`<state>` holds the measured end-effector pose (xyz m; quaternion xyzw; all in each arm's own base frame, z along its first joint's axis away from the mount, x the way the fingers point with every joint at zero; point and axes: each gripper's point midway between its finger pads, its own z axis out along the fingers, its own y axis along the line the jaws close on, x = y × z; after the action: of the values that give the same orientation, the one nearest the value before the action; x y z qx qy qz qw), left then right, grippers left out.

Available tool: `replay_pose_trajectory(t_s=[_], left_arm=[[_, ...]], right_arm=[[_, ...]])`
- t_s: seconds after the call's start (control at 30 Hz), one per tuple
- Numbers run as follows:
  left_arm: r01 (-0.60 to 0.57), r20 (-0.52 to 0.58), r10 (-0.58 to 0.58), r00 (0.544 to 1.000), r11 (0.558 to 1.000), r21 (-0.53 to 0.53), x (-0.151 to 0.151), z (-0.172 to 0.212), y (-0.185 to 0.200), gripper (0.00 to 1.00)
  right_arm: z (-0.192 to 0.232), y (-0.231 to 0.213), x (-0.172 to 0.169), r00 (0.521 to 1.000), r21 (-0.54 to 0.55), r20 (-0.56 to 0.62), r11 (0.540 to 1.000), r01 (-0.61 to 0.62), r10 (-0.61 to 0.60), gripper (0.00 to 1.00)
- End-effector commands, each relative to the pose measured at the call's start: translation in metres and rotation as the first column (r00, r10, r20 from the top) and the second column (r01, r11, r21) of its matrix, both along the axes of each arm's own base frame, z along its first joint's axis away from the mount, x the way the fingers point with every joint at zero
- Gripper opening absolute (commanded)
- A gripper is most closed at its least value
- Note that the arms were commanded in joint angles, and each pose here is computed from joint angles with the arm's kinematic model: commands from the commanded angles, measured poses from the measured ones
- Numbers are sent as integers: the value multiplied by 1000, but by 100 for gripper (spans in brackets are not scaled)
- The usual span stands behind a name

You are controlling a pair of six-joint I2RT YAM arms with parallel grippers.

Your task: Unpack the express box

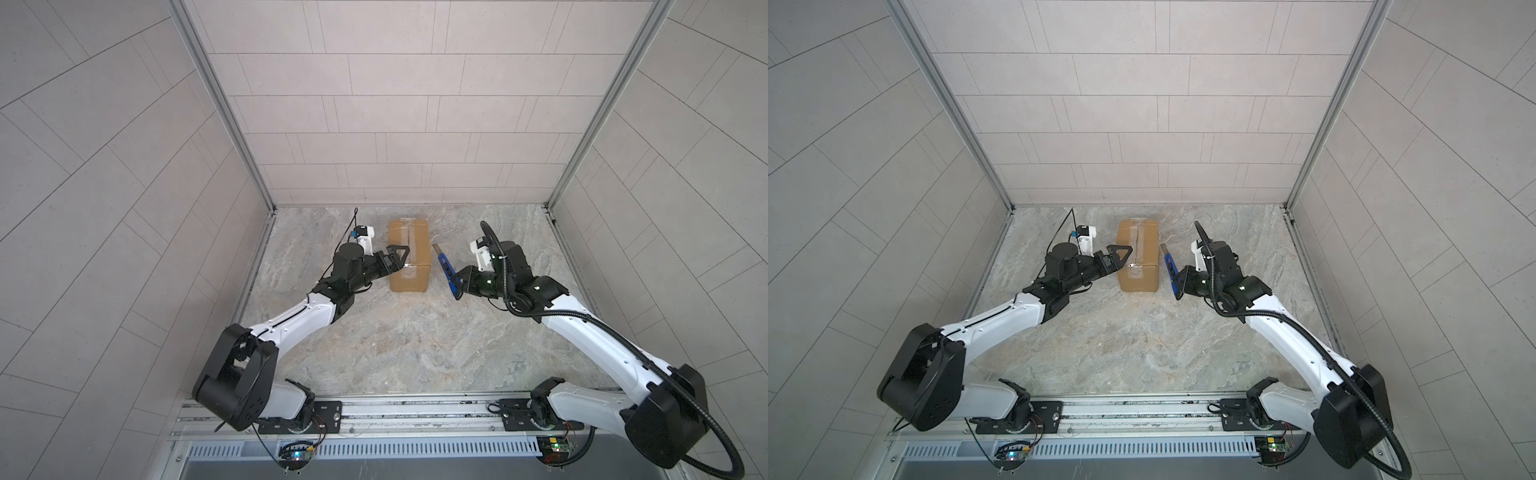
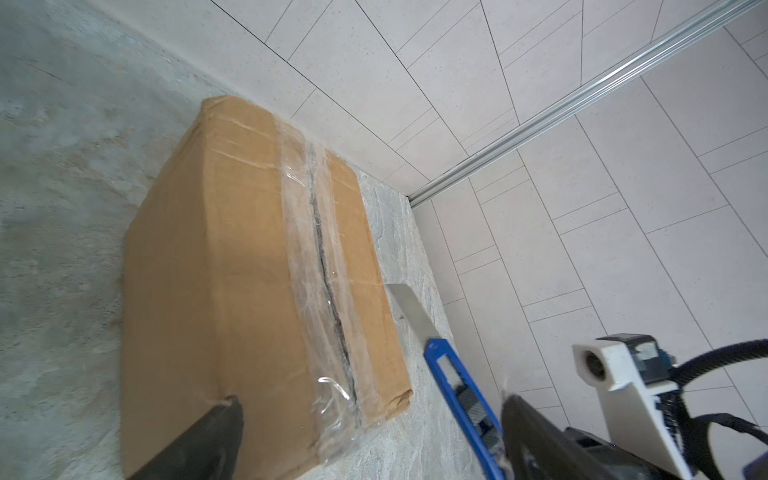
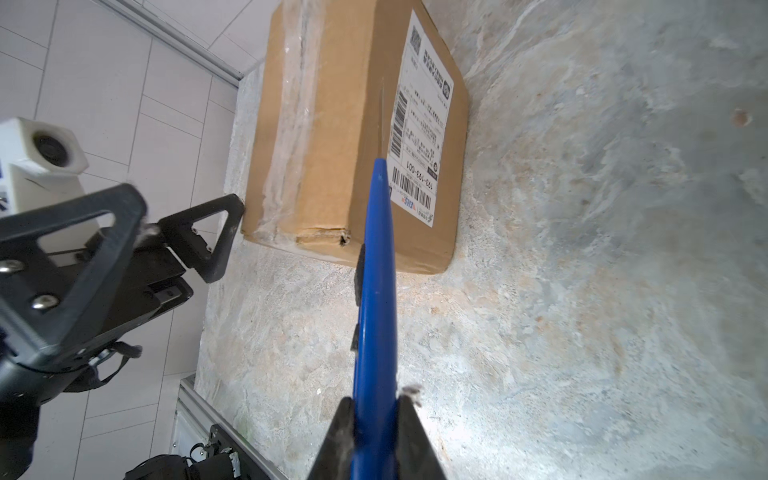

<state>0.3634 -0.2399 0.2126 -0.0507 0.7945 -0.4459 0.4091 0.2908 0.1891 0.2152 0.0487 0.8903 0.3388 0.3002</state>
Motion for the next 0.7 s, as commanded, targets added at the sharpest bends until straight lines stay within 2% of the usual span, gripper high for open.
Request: replay_pose_trajectory(t_s=[0.0,0.17,0.4,0.67], left_arm=[[-24,5,24,1000,997,74,-5,-8,10,100],[-25,0,25,1000,996,84,0,-13,13,100],[-24,-3,24,1000,997,72,13,-15,13,100],[-22,-15,23,1000,998,51,21,-19,13,100]], right_arm=[[12,-17,-21,999,-4,20,999,39,-39,0],[28,-5,-48,997,22,71,1000,-18,16,0],[17,42,-74,993,90,67,991,-101,95,0],[-6,52,-79,996,150,33,985,-89,85,0]])
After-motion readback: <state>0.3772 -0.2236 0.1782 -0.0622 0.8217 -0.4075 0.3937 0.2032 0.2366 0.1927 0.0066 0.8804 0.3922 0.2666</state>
